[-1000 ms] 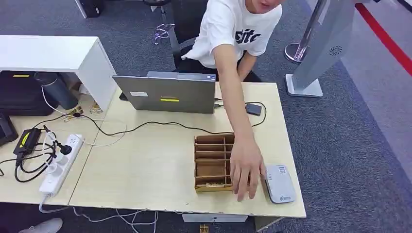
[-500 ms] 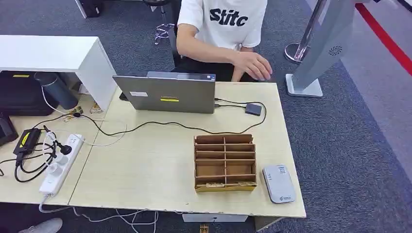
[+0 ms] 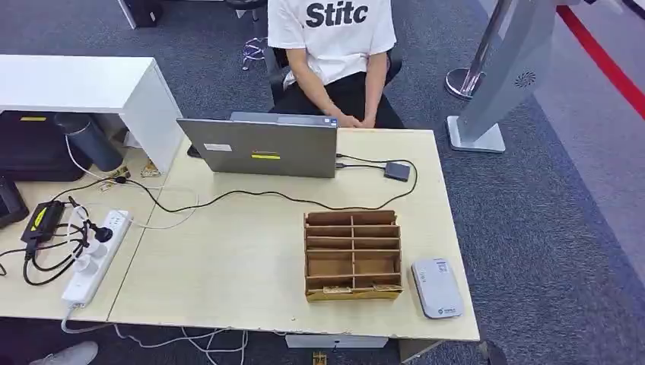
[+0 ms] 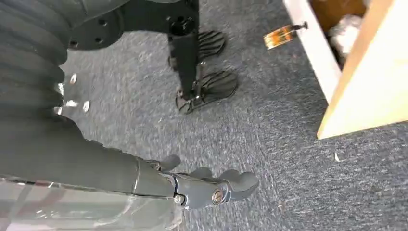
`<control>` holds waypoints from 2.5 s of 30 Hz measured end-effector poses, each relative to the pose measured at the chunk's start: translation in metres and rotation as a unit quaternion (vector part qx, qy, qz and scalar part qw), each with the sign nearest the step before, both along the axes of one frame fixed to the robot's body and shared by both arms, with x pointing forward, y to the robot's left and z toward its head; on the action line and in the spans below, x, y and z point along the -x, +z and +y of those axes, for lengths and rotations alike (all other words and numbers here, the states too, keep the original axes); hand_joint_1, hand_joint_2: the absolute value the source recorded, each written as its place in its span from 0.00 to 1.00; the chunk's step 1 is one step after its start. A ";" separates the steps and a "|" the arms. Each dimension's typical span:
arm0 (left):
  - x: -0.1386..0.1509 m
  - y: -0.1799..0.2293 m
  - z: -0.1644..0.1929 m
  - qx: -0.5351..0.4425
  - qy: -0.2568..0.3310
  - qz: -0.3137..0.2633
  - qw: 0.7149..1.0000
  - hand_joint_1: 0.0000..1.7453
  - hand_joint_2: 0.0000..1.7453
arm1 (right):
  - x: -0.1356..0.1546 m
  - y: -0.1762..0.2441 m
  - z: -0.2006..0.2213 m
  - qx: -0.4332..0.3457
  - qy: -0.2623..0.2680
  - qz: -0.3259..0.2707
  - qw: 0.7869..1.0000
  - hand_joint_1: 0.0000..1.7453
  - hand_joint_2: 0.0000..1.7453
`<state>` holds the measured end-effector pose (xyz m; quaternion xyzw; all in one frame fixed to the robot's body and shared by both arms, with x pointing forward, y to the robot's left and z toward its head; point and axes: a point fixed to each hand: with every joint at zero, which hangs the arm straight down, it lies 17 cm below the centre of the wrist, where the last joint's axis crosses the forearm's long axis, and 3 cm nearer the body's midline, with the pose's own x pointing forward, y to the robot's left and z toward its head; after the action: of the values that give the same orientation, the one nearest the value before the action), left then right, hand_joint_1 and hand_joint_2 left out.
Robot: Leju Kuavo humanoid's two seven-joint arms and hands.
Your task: Pass the card to the sensor for recognition and then transmit it.
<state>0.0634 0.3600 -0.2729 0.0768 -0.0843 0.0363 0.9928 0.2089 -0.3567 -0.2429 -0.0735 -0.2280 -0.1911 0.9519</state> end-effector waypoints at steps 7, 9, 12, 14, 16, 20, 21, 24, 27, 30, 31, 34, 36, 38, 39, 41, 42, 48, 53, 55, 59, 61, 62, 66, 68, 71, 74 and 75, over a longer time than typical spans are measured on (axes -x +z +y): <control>-0.001 0.000 0.000 -0.001 0.002 -0.007 1.000 0.00 1.00 | -0.060 0.037 -0.014 -0.072 -0.139 -0.153 0.976 0.00 1.00; -0.002 0.001 0.001 -0.003 0.001 -0.010 1.000 0.00 1.00 | -0.078 0.049 -0.015 -0.100 -0.167 -0.186 0.963 0.00 1.00; 0.001 0.001 0.005 -0.007 0.000 -0.010 1.000 0.00 1.00 | -0.081 0.055 -0.014 -0.140 -0.213 -0.214 0.943 0.00 1.00; 0.000 0.001 0.008 -0.010 -0.001 -0.013 1.000 0.00 1.00 | -0.083 0.060 -0.015 -0.156 -0.234 -0.230 0.932 0.00 1.00; 0.000 0.001 0.010 -0.012 -0.002 -0.012 1.000 0.00 1.00 | -0.097 0.072 -0.021 -0.170 -0.253 -0.259 0.917 0.00 1.00; 0.000 0.001 0.011 -0.013 -0.006 -0.012 1.000 0.00 1.00 | -0.124 0.095 -0.031 -0.200 -0.285 -0.307 0.886 0.00 1.00; 0.001 0.001 0.011 -0.013 -0.006 -0.011 1.000 0.00 1.00 | -0.129 0.101 -0.032 -0.204 -0.289 -0.320 0.879 0.00 1.00; 0.002 0.001 0.010 -0.011 -0.003 -0.011 1.000 0.00 1.00 | -0.151 0.131 -0.040 -0.209 -0.288 -0.382 0.853 0.00 1.00; 0.002 0.002 0.006 -0.006 0.000 -0.011 1.000 0.00 1.00 | -0.179 0.173 -0.043 -0.193 -0.252 -0.440 0.840 0.00 1.00; 0.001 0.002 -0.002 0.001 0.006 -0.010 1.000 0.00 1.00 | -0.198 0.204 -0.039 -0.174 -0.217 -0.468 0.839 0.00 1.00; 0.002 0.003 -0.004 0.003 0.009 -0.010 1.000 0.00 1.00 | -0.207 0.223 -0.036 -0.164 -0.200 -0.482 0.837 0.00 1.00; 0.000 0.005 -0.007 0.003 0.014 -0.011 1.000 0.00 1.00 | -0.223 0.267 -0.026 -0.154 -0.166 -0.526 0.820 0.00 1.00; 0.001 0.006 -0.008 0.003 0.017 -0.011 1.000 0.00 1.00 | -0.226 0.291 -0.019 -0.137 -0.137 -0.552 0.811 0.00 1.00; 0.001 0.007 -0.011 0.004 0.022 -0.011 1.000 0.00 1.00 | -0.230 0.318 -0.010 -0.103 -0.097 -0.578 0.803 0.00 1.00; 0.001 0.008 -0.012 0.004 0.023 -0.010 1.000 0.00 1.00 | -0.232 0.332 -0.006 -0.079 -0.074 -0.592 0.799 0.00 1.00; 0.002 0.010 -0.018 0.008 0.027 -0.009 1.000 0.00 1.00 | -0.232 0.359 0.003 -0.028 -0.030 -0.616 0.787 0.00 1.00; 0.002 0.011 -0.020 0.008 0.030 -0.010 0.999 0.00 1.00 | -0.233 0.373 0.008 -0.007 -0.009 -0.627 0.779 0.00 1.00; 0.001 0.015 -0.026 0.003 0.037 -0.011 0.999 0.00 1.00 | -0.230 0.420 0.023 0.017 0.022 -0.664 0.747 0.00 1.00; 0.001 0.018 -0.026 0.002 0.039 -0.012 0.999 0.00 1.00 | -0.224 0.442 0.031 0.080 0.057 -0.684 0.723 0.00 1.00; 0.001 0.019 -0.028 0.003 0.038 -0.011 0.999 0.00 1.00 | -0.220 0.455 0.036 0.142 0.084 -0.687 0.708 0.00 1.00; 0.001 0.021 -0.035 0.011 0.035 -0.011 0.999 0.00 1.00 | -0.205 0.486 0.042 0.336 0.137 -0.673 0.644 0.00 1.00; 0.000 0.022 -0.039 0.016 0.030 -0.014 0.999 0.00 1.00 | -0.194 0.503 0.050 0.414 0.156 -0.666 0.601 0.00 1.00; 0.000 0.022 -0.040 0.018 0.028 -0.016 0.999 0.00 1.00 | -0.189 0.509 0.055 0.445 0.164 -0.661 0.582 0.00 1.00; -0.002 0.023 -0.041 0.022 0.024 -0.022 0.999 0.00 1.00 | -0.172 0.530 0.082 0.517 0.188 -0.654 0.519 0.00 1.00; -0.002 0.023 -0.041 0.022 0.024 -0.023 0.999 0.00 1.00 | -0.168 0.536 0.090 0.520 0.190 -0.660 0.508 0.00 1.00; -0.003 0.023 -0.040 0.019 0.019 -0.026 0.999 0.00 1.00 | -0.160 0.542 0.100 0.561 0.192 -0.650 0.475 0.00 1.00; -0.003 0.022 -0.036 0.014 0.014 -0.027 0.999 0.00 1.00 | -0.156 0.545 0.117 0.599 0.203 -0.636 0.442 0.00 1.00; -0.003 0.021 -0.036 0.014 0.013 -0.028 0.999 0.00 1.00 | -0.154 0.546 0.125 0.604 0.207 -0.635 0.434 0.00 1.00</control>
<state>0.0665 0.3240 -0.2520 0.0633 -0.1108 0.0520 0.9905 0.3634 -0.2317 0.3031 -0.4383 -0.8346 0.2047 0.2636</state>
